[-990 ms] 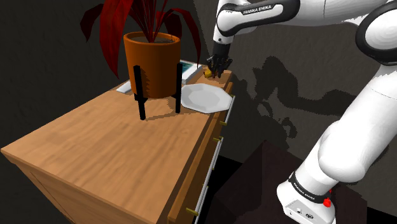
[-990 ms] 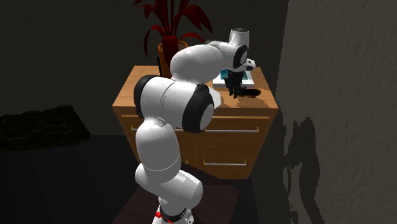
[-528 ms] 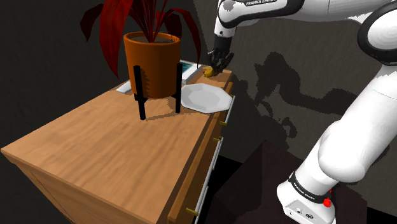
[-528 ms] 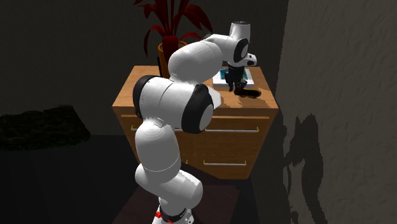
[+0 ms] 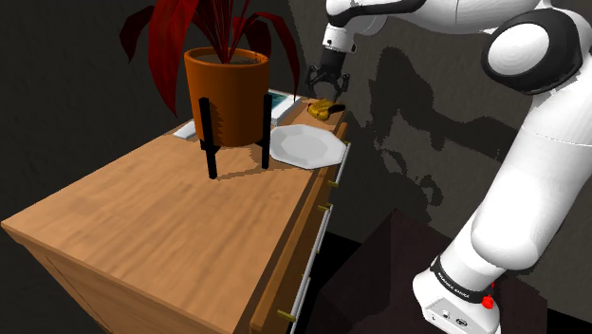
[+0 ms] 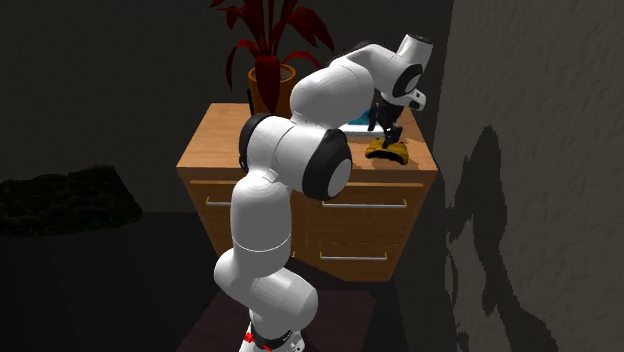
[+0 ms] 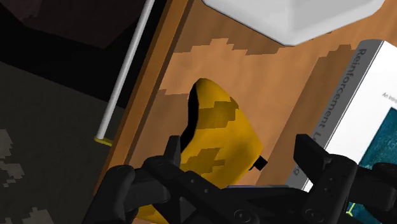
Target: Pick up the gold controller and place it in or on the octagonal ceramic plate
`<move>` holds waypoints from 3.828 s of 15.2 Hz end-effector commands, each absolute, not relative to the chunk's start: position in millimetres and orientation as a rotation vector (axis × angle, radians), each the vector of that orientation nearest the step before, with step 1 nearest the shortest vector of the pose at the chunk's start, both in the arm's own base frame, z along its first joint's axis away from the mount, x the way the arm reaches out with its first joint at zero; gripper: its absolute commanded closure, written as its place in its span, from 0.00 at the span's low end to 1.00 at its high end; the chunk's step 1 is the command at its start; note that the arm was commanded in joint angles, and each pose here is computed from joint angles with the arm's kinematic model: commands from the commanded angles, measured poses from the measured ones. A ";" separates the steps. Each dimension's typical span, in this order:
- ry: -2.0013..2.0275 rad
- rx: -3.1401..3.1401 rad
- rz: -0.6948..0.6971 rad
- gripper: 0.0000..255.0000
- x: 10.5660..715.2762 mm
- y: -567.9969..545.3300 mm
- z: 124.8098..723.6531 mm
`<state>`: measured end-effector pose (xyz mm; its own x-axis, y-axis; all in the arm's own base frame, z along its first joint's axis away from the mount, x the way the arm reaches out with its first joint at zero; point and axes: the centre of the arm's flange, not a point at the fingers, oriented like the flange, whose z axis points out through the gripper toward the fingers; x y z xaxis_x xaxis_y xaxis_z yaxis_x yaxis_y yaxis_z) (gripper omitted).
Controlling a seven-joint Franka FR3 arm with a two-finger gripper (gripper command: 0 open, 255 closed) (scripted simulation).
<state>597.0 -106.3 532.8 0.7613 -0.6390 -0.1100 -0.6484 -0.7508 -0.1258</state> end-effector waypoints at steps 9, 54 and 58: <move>1.034 -2.795 0.091 0.00 597.9 -102.7 509.9; 0.572 -2.740 -0.493 1.00 529.6 -93.9 473.2; 0.572 -2.740 -0.493 1.00 529.7 -93.9 478.5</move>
